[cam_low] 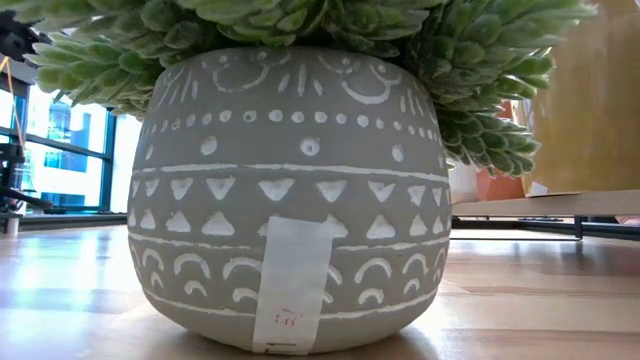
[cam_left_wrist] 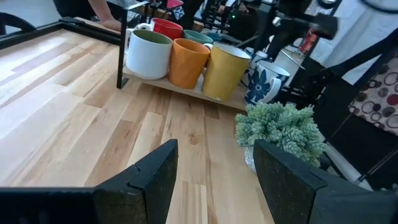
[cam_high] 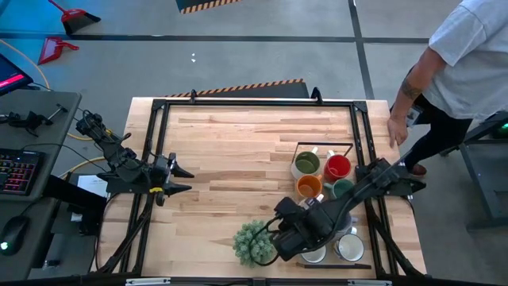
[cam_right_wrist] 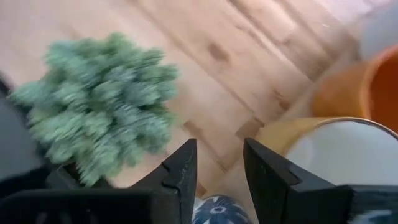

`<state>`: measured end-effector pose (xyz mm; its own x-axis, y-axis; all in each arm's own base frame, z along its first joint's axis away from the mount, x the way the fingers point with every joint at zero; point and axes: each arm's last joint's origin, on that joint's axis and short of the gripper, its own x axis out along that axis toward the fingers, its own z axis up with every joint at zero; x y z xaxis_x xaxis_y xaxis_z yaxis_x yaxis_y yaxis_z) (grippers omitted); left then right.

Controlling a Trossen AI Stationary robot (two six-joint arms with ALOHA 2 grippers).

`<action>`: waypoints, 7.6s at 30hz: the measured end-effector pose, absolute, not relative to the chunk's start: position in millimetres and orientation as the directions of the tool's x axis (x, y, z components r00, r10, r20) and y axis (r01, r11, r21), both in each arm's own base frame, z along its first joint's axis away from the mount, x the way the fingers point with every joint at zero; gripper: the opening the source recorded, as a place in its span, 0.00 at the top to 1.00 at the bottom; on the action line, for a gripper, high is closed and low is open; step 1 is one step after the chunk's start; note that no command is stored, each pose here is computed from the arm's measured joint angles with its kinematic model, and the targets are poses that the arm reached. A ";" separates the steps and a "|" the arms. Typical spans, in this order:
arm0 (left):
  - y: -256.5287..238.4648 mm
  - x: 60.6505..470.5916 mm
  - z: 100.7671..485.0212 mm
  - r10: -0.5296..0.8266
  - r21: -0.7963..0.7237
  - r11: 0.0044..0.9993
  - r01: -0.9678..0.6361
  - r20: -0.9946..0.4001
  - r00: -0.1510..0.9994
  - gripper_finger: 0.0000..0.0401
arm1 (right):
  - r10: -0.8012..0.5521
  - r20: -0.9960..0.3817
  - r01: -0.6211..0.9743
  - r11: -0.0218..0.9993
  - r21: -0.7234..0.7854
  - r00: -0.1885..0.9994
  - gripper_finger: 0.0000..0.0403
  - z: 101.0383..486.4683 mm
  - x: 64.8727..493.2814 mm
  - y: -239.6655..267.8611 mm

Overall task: Place coffee mugs
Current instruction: Adjust the mugs on the shelf

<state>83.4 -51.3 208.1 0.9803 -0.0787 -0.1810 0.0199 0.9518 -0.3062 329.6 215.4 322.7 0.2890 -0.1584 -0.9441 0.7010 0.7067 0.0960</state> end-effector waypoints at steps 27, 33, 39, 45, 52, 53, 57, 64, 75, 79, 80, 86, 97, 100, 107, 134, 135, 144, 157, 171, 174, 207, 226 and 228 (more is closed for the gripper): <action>-51.3 83.4 207.9 -0.081 -0.301 0.953 0.023 -0.183 0.980 0.51 | -0.168 -0.972 0.853 0.519 0.053 0.163 0.82 305.7 344.0 190.3; -51.3 83.4 207.9 -0.081 -0.286 0.958 0.026 -0.184 0.980 0.51 | -0.172 -0.973 0.859 0.511 0.044 0.152 0.91 303.6 344.5 190.7; -51.3 83.3 207.9 -0.082 -0.287 0.958 0.026 -0.183 0.980 0.51 | -0.159 -0.982 0.877 0.481 0.016 0.105 0.96 303.3 341.0 189.8; -51.3 83.3 207.9 -0.082 -0.287 0.958 0.026 -0.184 0.980 0.51 | -0.162 -0.981 0.879 0.476 0.019 0.108 0.97 303.4 341.2 189.8; -51.3 83.3 207.9 -0.082 -0.287 0.957 0.026 -0.183 0.980 0.51 | -0.157 -0.983 0.881 0.474 0.014 0.100 0.97 301.2 342.1 190.6; -51.3 83.4 207.8 -0.081 -0.287 0.958 0.026 -0.184 0.980 0.51 | -0.157 -0.983 0.881 0.473 0.014 0.100 0.97 301.2 342.1 190.6; -51.3 83.4 207.8 -0.081 -0.287 0.957 0.026 -0.184 0.980 0.51 | -0.157 -0.983 0.882 0.471 0.014 0.100 0.97 301.2 342.1 190.6; -51.3 83.3 207.9 -0.081 -0.288 0.957 0.026 -0.184 0.980 0.51 | -0.157 -0.983 0.891 0.453 0.018 0.099 0.97 301.2 342.1 190.6; -52.2 83.2 207.7 -0.113 -0.294 0.954 0.054 -0.188 0.976 0.51 | -0.121 -0.990 0.903 0.430 0.020 0.079 0.97 301.0 341.5 191.7; -52.6 83.2 207.6 -0.125 -0.296 0.953 0.065 -0.190 0.974 0.51 | -0.127 -0.988 0.905 0.425 0.021 0.083 0.97 301.1 341.7 191.2; -52.5 83.2 207.6 -0.125 -0.296 0.953 0.065 -0.190 0.974 0.51 | -0.132 -0.987 0.908 0.419 0.023 0.086 0.97 301.2 341.8 191.0; -52.6 83.2 207.6 -0.125 -0.295 0.953 0.065 -0.190 0.974 0.51 | -0.128 -0.988 0.912 0.409 0.023 0.082 0.97 301.2 342.4 189.8; -52.6 83.2 207.6 -0.126 -0.295 0.953 0.066 -0.190 0.974 0.51 | -0.100 -0.993 0.901 0.434 0.017 0.067 1.00 301.0 342.0 190.7; -52.6 83.2 207.6 -0.127 -0.295 0.953 0.067 -0.190 0.973 0.51 | -0.097 -0.993 0.899 0.437 0.016 0.065 1.00 301.0 341.9 190.7; -53.3 83.0 207.6 -0.153 -0.300 0.950 0.090 -0.193 0.969 0.51 | -0.096 -0.993 0.900 0.436 0.016 0.064 1.00 301.0 341.9 190.8; -54.0 82.9 207.4 -0.178 -0.304 0.946 0.112 -0.197 0.964 0.51 | -0.108 -0.974 0.825 0.555 0.106 0.198 1.00 347.8 301.5 172.5; -54.1 82.9 207.4 -0.178 -0.304 0.946 0.112 -0.197 0.964 0.51 | -0.111 -0.975 0.836 0.538 0.105 0.194 1.00 348.2 295.1 170.0; -54.0 82.9 207.6 -0.177 -0.305 0.946 0.112 -0.196 0.964 0.51 | -0.013 -0.925 0.814 0.480 0.327 0.379 1.00 335.3 287.0 169.9; -54.0 82.9 207.5 -0.177 -0.304 0.946 0.111 -0.196 0.964 0.51 | -0.014 -0.910 0.811 0.460 0.361 0.413 1.00 307.7 300.9 173.7; -54.0 82.8 207.3 -0.176 -0.303 0.947 0.110 -0.199 0.964 0.51 | -0.022 -0.952 0.845 0.467 0.261 0.307 1.00 288.5 306.3 175.5; -54.0 82.8 207.3 -0.176 -0.303 0.947 0.110 -0.198 0.964 0.51 | -0.053 -0.960 0.871 0.438 0.224 0.273 1.00 287.6 302.8 173.1; -54.1 82.8 206.9 -0.180 -0.311 0.944 0.111 -0.202 0.963 0.51 | -0.210 -0.969 0.945 0.322 0.055 0.128 1.00 331.1 240.3 139.2; -53.5 83.0 207.7 -0.159 -0.310 0.946 0.094 -0.193 0.968 0.51 | -0.213 -0.977 0.970 0.238 -0.049 0.003 1.00 302.0 239.7 141.0; -53.5 83.0 207.7 -0.158 -0.310 0.946 0.093 -0.193 0.968 0.51 | -0.213 -0.977 0.970 0.236 -0.049 0.003 1.00 302.0 239.7 141.0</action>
<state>83.0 -53.5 207.7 0.9683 -0.1583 -0.1932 0.0929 0.9463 -0.3096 239.7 141.0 302.0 0.0029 -0.2134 -0.9770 0.9705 0.2363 -0.0487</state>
